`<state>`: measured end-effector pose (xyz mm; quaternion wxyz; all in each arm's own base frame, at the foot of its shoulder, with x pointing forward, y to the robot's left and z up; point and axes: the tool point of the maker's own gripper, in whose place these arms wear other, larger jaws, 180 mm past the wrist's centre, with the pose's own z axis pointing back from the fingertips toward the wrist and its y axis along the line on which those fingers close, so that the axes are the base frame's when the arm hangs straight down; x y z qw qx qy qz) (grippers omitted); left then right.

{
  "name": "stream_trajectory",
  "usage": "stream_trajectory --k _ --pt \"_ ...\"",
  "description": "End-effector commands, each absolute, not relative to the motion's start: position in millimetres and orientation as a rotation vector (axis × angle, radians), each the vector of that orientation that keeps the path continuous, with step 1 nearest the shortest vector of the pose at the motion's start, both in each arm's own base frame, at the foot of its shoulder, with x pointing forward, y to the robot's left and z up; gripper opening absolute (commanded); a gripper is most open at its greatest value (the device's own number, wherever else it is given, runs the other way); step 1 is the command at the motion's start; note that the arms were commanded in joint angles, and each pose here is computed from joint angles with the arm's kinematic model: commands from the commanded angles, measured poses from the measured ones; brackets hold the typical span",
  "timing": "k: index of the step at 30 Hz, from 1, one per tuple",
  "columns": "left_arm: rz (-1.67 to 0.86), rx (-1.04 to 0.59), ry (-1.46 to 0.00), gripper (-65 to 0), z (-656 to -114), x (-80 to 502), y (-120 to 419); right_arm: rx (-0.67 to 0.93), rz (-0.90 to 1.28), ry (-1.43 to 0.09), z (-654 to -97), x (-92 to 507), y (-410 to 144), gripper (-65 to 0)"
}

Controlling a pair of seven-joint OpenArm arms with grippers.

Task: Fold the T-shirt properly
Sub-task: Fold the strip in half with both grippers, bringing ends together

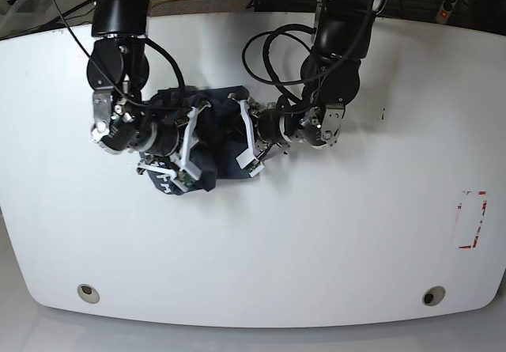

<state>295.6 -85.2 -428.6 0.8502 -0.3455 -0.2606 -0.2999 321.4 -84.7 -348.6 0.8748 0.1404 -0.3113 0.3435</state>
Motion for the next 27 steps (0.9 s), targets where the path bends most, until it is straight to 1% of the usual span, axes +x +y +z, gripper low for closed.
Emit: stream_trajectory --k 1,2,4,7,8,9,11,14,17,20,23,27 --pt "-0.666 -0.656 -0.489 -49.9 -440 291 -76 0.242 0.751 -0.697 -337 334 -80 -46.6" --pt "-0.666 -0.656 -0.489 -49.9 -440 291 -76 0.212 0.759 -0.703 -336 335 -80 -37.3" --pt "-0.666 -0.656 -0.491 -49.9 -439 291 -76 0.182 0.767 -0.73 -328 337 -78 -23.6" --pt "-0.666 -0.657 -0.492 -49.7 -439 291 -76 0.168 0.784 -0.783 -310 338 -74 -10.5" --pt "-0.664 -0.658 -0.494 -49.7 -439 292 -75 0.174 0.788 -0.796 -306 337 -72 -8.6" --pt "-0.656 -0.659 -0.5 -49.7 -438 293 -74 0.184 0.793 -0.812 -302 336 -69 -7.5" --pt "-0.622 -0.666 -0.537 -49.9 -434 301 -70 0.236 0.796 -0.83 -298 331 -61 -7.5" --pt "-0.538 -0.693 -0.664 -50.4 -410 323 -60 0.316 0.776 -0.864 -289 328 -54 -7.5" --pt "-0.486 -0.729 -0.748 -50.4 -390 330 -57 0.365 0.677 -0.877 -287 326 -72 -7.5" --pt "-0.492 -0.736 -0.823 -50.4 -366 334 -55 0.412 0.574 -0.904 -284 324 -93 -7.5" --pt "-0.51 -0.698 -0.865 -50.4 -357 334 -36 0.439 0.517 -0.914 -284 319 -104 -7.5" --pt "-0.531 -0.655 -0.893 -50.4 -351 329 -16 0.454 0.488 -0.859 -302 313 -111 -7.5"
